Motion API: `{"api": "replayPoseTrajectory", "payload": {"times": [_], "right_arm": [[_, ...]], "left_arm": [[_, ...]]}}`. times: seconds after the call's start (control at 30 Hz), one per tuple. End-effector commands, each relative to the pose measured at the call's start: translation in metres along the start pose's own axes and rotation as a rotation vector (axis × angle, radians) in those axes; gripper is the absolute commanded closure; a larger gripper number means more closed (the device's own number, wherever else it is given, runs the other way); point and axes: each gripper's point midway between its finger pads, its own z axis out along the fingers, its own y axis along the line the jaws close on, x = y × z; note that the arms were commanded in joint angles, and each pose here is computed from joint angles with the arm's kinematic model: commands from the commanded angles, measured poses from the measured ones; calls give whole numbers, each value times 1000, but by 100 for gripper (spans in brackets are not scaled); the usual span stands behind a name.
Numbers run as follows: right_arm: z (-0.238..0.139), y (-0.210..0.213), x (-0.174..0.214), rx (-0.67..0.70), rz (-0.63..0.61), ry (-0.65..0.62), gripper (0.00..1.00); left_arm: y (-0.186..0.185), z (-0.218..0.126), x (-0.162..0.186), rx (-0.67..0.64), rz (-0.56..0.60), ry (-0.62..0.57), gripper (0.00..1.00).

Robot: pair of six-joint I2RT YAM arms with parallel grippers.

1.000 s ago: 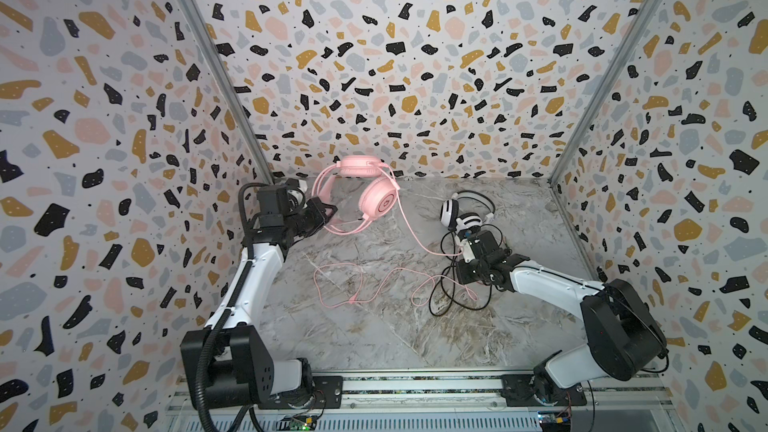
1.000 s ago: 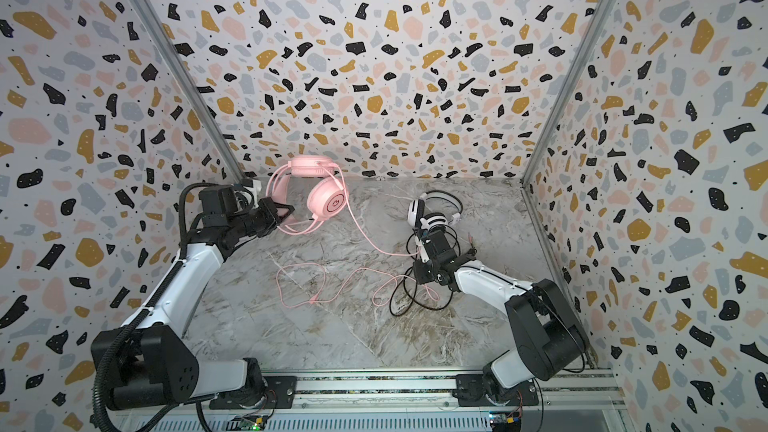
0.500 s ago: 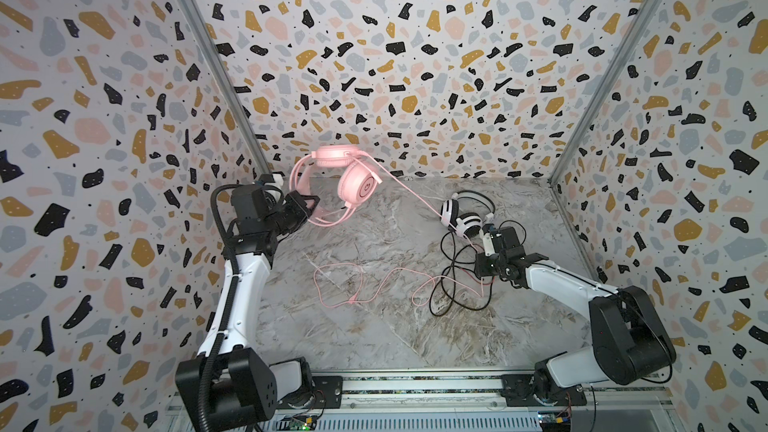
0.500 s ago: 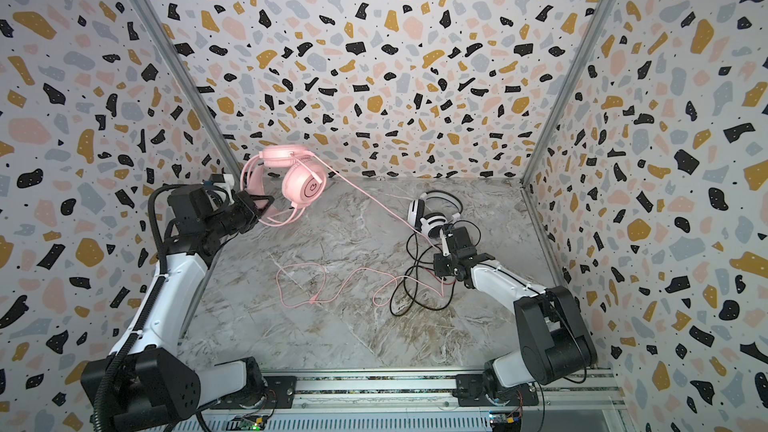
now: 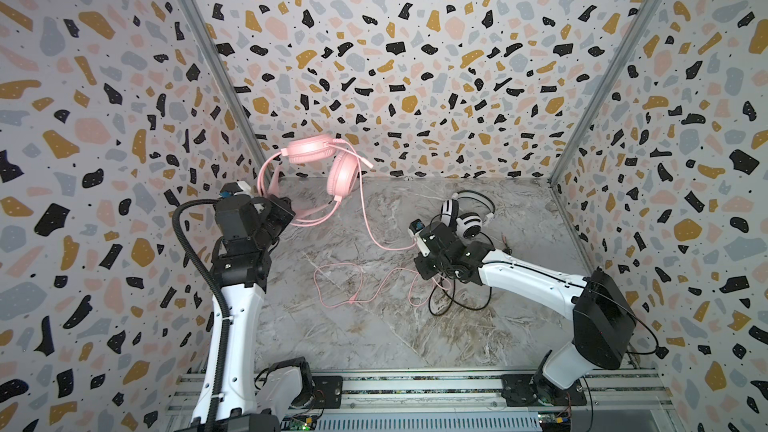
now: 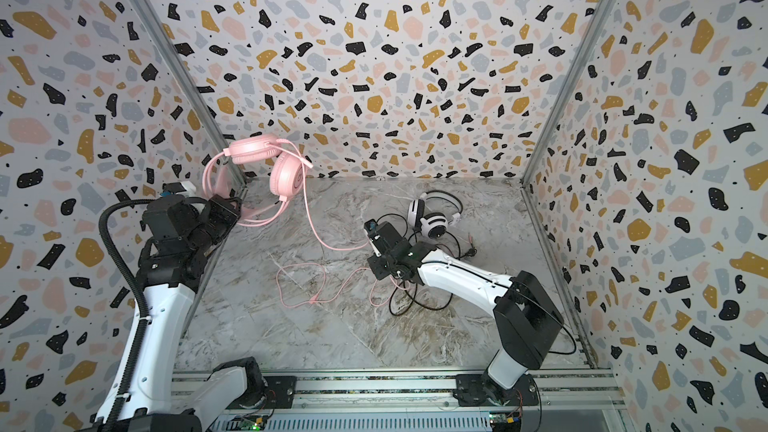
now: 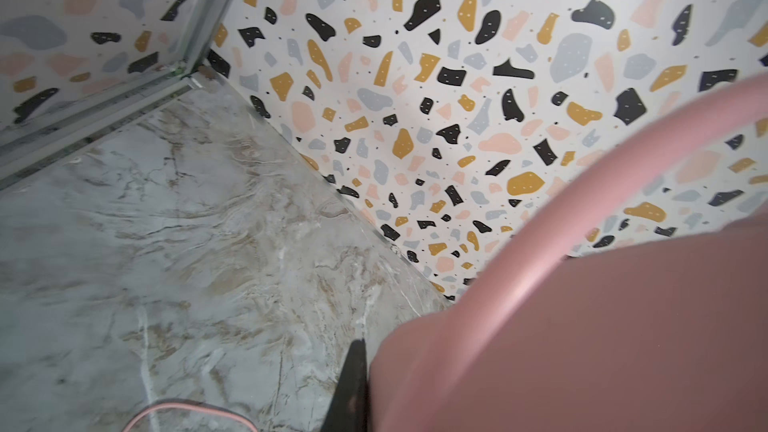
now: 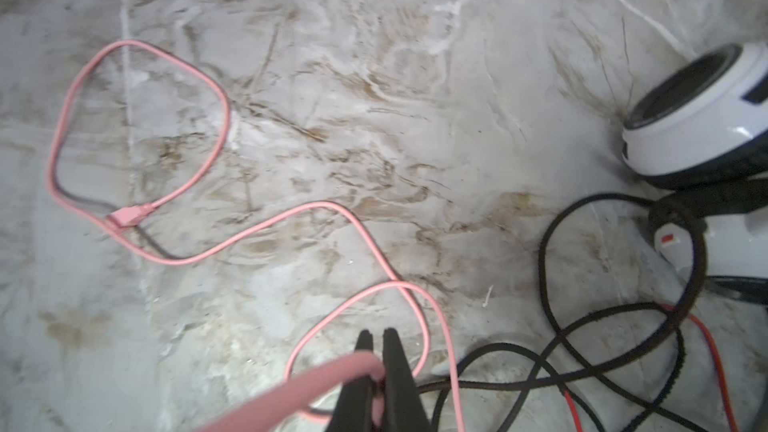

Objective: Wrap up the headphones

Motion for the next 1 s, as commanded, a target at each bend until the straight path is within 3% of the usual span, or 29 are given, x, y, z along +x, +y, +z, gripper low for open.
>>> {"api": "replayPoseTrajectory", "payload": {"times": [0.0, 0.17, 0.5, 0.73, 0.97], "right_arm": [[-21, 11, 15, 33, -99, 98, 99], [-44, 37, 18, 22, -176, 140, 99], [-103, 47, -25, 110, -278, 91, 99], [-140, -2, -58, 247, -270, 62, 100], [-167, -53, -77, 300, -183, -7, 100]], "left_arm": [[-3, -13, -34, -51, -3, -175, 100], [6, -8, -31, -136, 34, -225, 100], [-7, 14, 21, -253, 306, -164, 100], [-29, 22, 65, -141, 524, 8, 100], [-38, 17, 77, -63, 579, 69, 100]]}}
